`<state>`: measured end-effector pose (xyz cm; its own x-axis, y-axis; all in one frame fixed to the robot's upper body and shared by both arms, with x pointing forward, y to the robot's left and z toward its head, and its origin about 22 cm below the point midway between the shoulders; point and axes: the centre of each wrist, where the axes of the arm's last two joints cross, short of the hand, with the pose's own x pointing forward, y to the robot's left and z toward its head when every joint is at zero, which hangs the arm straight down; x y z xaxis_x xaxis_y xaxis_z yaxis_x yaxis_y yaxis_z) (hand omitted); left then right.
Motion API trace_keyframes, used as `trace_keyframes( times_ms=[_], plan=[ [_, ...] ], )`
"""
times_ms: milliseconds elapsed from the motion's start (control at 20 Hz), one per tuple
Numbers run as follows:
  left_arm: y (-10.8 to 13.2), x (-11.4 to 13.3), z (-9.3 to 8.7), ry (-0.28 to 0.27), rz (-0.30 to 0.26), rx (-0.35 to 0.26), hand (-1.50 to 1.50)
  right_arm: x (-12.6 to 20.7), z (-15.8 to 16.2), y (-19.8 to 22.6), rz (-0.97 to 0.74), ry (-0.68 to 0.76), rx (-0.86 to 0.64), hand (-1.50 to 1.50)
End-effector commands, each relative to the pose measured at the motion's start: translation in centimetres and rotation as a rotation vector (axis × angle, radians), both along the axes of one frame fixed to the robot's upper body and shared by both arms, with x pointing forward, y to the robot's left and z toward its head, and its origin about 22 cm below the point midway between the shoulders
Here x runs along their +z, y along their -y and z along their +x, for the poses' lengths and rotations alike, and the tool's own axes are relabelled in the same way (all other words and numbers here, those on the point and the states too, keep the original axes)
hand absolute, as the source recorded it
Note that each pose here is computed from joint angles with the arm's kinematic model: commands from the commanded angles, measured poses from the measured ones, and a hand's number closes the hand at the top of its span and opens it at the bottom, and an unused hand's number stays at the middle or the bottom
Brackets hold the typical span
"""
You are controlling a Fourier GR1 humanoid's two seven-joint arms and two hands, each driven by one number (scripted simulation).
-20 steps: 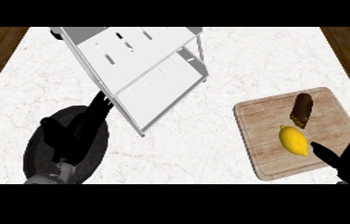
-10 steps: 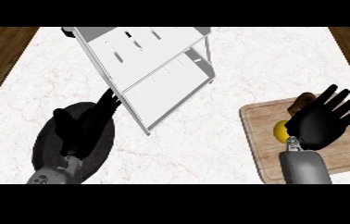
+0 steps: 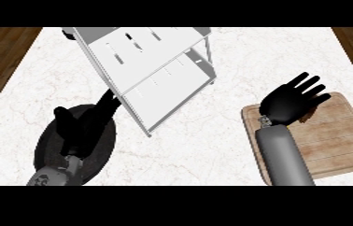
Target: Pick the sweet potato from the cutting board and place it in the tiered basket
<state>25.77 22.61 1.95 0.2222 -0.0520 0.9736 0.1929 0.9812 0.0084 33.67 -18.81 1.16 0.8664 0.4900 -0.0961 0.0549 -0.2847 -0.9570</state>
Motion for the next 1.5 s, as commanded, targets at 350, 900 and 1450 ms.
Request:
trace_keyframes(
  times_ms=[350, 900, 1450],
  plan=[
    [0.0, 1.2, 2.2, 0.051, -0.010, 0.029, 0.00, -1.9, 0.5, -0.2, -0.013, -0.014, -0.223, -1.50],
    [-1.2, 1.2, 1.5, 0.027, -0.004, 0.031, 0.00, -3.6, -0.8, 1.0, -0.045, 0.010, -0.255, -1.50],
    [0.2, 1.3, 1.5, 0.058, 0.004, 0.031, 0.00, -4.5, -2.0, 3.5, -0.019, 0.082, -0.224, -1.50]
  ],
)
